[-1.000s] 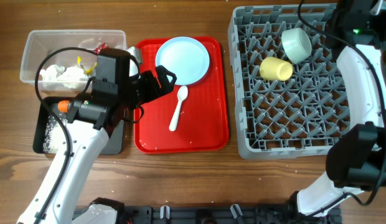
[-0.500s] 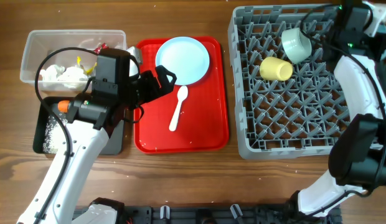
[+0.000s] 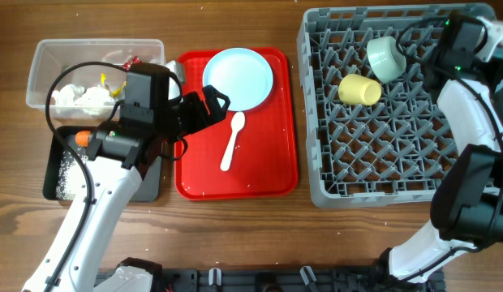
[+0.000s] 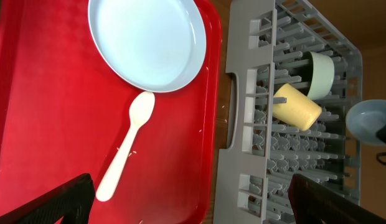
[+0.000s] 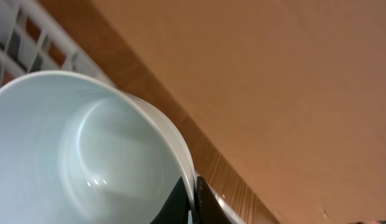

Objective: Sort waste into correct bins and load items into the dishwasher rack
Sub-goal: 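Lower the light-blue bowl toward the rack's right side with right gripper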

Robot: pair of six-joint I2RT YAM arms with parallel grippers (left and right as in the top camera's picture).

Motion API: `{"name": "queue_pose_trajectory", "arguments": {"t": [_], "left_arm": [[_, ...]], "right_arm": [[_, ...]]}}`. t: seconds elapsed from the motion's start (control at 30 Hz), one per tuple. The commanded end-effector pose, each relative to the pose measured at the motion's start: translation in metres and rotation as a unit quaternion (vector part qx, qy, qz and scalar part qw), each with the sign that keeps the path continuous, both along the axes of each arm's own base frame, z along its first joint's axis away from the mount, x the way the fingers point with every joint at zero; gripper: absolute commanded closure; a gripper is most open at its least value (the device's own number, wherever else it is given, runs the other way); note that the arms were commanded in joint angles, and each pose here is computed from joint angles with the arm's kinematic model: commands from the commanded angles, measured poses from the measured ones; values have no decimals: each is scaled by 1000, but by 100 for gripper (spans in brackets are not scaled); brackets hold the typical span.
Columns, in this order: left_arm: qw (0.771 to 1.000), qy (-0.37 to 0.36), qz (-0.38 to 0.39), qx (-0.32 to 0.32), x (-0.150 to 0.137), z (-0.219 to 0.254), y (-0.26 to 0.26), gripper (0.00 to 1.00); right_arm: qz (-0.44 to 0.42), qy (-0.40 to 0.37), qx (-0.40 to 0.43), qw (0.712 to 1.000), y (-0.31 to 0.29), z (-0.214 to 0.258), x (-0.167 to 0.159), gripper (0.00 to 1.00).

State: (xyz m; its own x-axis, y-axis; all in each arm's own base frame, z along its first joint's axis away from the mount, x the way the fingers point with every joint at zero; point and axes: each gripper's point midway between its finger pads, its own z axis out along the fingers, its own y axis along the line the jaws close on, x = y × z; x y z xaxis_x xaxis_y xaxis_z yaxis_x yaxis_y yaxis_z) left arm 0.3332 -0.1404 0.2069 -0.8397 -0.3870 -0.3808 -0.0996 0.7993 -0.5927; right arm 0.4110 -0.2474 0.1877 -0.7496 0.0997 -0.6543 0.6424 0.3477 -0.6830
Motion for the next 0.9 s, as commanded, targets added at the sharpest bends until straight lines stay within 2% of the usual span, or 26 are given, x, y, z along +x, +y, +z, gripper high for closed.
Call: {"name": "queue_pose_trajectory", "arguments": {"t": [0.0, 0.87], "left_arm": [[1000, -18, 0, 2, 3, 11, 2, 0], [1000, -18, 0, 2, 3, 11, 2, 0]], "right_arm": [[12, 0, 15, 1000, 5, -15, 5, 96], [53, 26, 46, 997, 27, -30, 13, 96]]}}
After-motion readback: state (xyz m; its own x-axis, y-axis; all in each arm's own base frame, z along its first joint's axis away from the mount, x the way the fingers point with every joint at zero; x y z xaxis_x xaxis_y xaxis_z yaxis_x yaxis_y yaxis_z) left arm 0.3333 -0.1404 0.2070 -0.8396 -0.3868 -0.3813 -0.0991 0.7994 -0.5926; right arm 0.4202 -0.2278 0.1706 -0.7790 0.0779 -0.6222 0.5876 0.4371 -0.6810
